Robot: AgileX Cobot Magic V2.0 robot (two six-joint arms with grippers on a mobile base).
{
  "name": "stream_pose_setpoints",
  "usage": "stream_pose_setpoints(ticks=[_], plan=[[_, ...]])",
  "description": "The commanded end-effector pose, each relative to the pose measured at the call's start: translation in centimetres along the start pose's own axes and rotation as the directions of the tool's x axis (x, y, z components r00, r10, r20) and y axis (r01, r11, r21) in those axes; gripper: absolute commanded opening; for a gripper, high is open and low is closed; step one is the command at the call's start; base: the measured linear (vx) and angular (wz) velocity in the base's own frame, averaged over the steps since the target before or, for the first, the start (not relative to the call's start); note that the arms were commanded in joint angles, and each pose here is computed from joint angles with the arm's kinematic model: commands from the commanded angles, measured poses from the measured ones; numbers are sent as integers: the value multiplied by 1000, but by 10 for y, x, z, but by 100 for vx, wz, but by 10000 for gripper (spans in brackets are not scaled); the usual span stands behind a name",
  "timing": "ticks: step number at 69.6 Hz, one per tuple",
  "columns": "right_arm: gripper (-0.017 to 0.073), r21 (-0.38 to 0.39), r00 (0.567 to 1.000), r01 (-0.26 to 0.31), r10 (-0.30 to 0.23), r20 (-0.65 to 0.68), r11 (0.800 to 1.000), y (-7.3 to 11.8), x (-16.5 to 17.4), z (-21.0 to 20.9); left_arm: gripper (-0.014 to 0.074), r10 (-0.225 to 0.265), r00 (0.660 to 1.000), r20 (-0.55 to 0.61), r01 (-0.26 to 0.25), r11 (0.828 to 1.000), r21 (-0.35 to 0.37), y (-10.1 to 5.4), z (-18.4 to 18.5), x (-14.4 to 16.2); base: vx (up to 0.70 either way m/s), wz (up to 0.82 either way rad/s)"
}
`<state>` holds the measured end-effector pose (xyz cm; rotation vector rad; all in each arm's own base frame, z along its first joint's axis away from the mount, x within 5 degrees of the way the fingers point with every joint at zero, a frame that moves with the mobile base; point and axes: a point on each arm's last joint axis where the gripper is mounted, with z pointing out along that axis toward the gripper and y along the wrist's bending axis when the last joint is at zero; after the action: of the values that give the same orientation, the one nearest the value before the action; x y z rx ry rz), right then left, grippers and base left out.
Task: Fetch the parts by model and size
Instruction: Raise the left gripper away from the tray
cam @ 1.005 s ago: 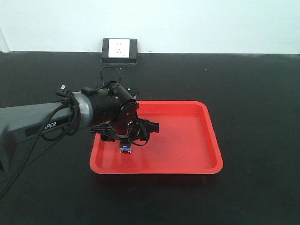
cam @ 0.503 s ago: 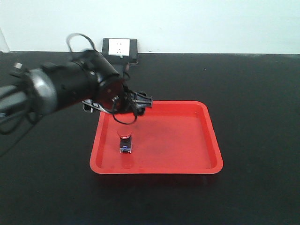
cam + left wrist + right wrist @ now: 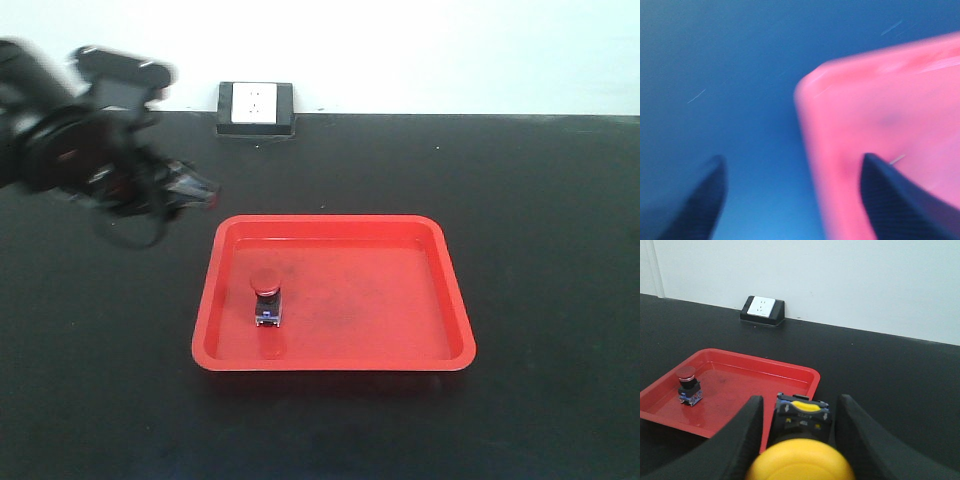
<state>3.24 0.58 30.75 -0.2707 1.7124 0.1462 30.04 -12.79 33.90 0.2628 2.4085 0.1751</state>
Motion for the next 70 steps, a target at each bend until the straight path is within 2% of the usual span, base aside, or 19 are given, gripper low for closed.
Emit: stream_pose_setpoints(ticks=[1,8,24,31,42,50,60,70], plan=[[-2,6,995,16,-16,102,1000,-1,-15,-2,363,-18,991,135,18,1000,7,23,-30,8,0,0],[-2,6,995,16,-16,102,1000,-1,-15,-2,255,-24,981,195,25,1000,1,39,-44,28,0,0],[-2,6,995,16,-16,102,1000,-1,-15,-2,-8,58,951,304,-28,994,-102,68,-82,76,0,0],[-2,6,995,16,-16,102,1000,-1,-15,-2,-8,60,937,343,-23,994,-109,75,-95,99,0,0],[-2,6,995,15,-16,102,1000,-1,-15,-2,-5,30,898,438,11,996,-91,86,-119,141,0,0],[-2,6,995,15,-16,102,1000,-1,-15,-2,-5,-8,857,515,40,998,-50,91,-133,176,0,0],[-2,4,995,9,-10,102,1000,-1,-15,-2,-5,4,824,567,-9,1000,7,91,-143,211,0,0],[-2,4,995,10,-10,97,1000,-1,-15,-1,-5,2,794,608,-71,993,90,86,-152,238,0,0]])
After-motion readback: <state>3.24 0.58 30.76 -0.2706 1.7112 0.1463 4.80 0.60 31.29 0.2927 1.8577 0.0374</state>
